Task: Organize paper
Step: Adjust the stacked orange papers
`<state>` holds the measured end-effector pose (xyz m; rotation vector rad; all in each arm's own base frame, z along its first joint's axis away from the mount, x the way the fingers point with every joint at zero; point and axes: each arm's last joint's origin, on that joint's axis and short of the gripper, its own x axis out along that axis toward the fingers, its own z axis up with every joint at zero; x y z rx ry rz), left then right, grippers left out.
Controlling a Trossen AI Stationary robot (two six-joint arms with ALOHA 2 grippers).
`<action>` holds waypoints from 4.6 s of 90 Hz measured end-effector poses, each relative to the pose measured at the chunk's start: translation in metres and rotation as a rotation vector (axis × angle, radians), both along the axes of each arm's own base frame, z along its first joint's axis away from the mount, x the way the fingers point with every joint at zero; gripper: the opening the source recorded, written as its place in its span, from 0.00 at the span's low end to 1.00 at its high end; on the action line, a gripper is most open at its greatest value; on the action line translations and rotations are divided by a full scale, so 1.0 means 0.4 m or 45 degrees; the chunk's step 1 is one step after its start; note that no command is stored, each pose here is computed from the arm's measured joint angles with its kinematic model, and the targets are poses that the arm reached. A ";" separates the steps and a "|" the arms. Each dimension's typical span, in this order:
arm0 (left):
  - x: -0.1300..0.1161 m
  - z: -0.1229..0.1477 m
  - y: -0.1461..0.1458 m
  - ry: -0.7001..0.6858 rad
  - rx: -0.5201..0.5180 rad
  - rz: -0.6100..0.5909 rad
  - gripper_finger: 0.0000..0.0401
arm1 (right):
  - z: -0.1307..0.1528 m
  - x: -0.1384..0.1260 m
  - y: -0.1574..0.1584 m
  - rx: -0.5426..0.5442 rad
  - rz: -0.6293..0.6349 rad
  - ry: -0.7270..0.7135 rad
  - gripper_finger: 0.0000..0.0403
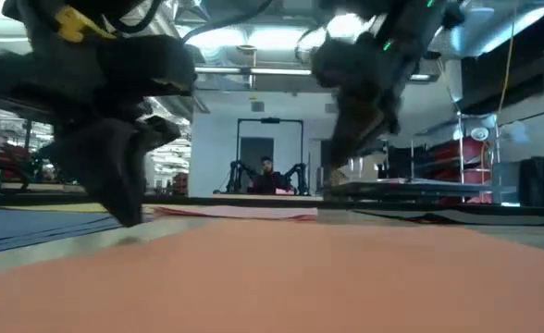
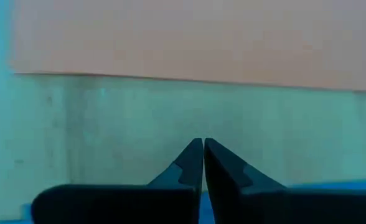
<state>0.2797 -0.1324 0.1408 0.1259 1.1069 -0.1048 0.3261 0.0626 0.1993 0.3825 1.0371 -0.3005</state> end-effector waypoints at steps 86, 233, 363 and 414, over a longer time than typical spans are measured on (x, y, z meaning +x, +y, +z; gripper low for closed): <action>-0.021 0.001 -0.052 -0.022 -0.099 0.093 0.00 | -0.135 -0.089 0.573 0.537 0.213 0.100 0.00; -0.055 -0.016 -0.124 -0.024 -0.218 -0.051 0.00 | -0.081 -0.076 0.529 0.266 0.193 0.388 0.00; -0.018 -0.047 -0.147 -0.119 -0.328 -0.069 0.00 | -0.161 -0.025 0.520 0.236 0.263 0.370 0.00; -0.015 -0.046 -0.148 -0.135 -0.336 -0.070 0.00 | -0.161 -0.023 0.520 0.238 0.263 0.363 0.00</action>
